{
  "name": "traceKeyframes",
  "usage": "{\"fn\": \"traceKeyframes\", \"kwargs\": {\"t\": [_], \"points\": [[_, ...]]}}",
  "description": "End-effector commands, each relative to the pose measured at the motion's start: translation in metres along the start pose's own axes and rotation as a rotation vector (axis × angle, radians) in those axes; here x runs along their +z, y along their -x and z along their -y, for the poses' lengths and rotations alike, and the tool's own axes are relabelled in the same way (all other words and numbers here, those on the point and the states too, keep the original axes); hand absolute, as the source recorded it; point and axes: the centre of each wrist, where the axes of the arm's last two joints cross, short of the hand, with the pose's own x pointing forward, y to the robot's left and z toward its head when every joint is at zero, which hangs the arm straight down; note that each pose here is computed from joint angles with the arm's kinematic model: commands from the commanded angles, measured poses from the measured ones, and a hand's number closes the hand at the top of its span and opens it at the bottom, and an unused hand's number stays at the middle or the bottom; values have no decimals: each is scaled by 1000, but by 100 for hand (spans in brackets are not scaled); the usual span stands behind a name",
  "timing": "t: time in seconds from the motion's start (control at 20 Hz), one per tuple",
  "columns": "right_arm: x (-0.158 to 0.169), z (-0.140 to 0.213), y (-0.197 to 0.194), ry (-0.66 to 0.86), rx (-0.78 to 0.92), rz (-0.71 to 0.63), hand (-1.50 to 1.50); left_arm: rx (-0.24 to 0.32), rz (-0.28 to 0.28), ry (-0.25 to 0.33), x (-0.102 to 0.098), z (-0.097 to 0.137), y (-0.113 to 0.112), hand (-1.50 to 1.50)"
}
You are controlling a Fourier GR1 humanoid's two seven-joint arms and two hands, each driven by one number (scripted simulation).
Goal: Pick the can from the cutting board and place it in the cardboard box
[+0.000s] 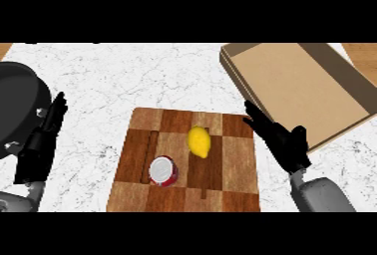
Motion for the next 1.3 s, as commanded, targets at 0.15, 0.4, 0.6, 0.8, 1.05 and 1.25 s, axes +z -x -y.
{"fn": "traceKeyframes", "kwargs": {"t": [0.15,0.4,0.6,0.8,1.05,1.25], "points": [[8,3,-120,235,116,417,-150,-2,129,140,-14,3,-26,0],[37,1,-153,390,477,403,-150,45,165,280,-18,9,-43,0],[73,-29,-157,373,607,472,-150,62,192,329,-19,13,-30,0],[84,-63,-157,275,820,476,-150,45,194,328,-25,17,-42,0],[89,-79,-175,181,1023,303,-150,62,232,353,-27,22,-43,0],[82,-100,-179,35,1188,150,-150,84,214,375,-28,34,-48,0]]}}
